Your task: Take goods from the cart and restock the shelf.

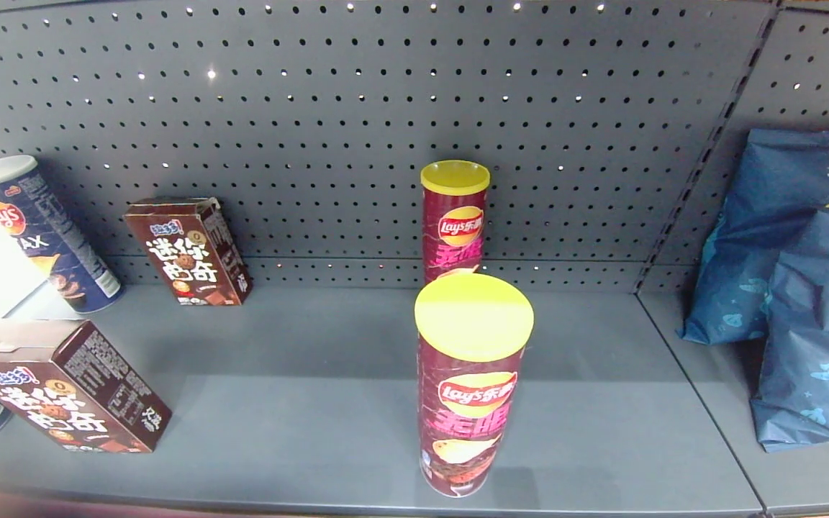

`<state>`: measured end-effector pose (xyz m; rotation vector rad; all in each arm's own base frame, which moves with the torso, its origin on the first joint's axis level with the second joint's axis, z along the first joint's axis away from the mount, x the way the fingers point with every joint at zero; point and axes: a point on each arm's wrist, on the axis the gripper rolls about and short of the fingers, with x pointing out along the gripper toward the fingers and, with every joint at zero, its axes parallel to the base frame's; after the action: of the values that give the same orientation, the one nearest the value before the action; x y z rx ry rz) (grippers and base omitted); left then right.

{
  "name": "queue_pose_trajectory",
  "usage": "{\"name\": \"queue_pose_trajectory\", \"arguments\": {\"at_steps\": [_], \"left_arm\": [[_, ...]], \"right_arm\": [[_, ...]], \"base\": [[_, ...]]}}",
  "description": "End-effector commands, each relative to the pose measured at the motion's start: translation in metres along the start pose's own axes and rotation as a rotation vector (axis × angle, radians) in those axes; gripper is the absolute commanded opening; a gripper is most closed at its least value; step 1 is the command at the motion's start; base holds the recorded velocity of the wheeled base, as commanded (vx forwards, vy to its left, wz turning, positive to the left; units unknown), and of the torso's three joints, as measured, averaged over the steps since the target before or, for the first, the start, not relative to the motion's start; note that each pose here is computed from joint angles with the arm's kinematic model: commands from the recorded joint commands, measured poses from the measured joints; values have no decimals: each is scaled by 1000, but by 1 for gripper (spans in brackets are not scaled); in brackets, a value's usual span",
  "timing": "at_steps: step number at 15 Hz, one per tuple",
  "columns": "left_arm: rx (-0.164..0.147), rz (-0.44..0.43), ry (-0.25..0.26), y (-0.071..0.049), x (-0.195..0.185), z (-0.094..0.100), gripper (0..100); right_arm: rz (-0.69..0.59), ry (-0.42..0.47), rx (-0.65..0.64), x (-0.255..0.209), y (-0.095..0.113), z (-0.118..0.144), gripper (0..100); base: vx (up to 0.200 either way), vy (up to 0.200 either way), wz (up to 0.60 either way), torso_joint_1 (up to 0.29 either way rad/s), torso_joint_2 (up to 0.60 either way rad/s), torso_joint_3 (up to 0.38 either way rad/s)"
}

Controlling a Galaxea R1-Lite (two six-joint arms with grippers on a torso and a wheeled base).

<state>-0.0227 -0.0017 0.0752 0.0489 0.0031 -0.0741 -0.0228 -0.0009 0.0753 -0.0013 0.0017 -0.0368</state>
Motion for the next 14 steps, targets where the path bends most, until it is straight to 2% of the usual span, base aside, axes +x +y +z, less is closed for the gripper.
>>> {"name": "queue_pose_trajectory", "arguments": {"at_steps": [1, 14], "left_arm": [[0, 0, 0, 0, 0, 0, 100], [0, 0, 0, 0, 0, 0, 100]], "right_arm": [[0, 1, 0, 0, 0, 0, 100], [0, 1, 0, 0, 0, 0, 100]], "base": [[0, 0, 0, 0, 0, 0], [0, 0, 0, 0, 0, 0]]}}
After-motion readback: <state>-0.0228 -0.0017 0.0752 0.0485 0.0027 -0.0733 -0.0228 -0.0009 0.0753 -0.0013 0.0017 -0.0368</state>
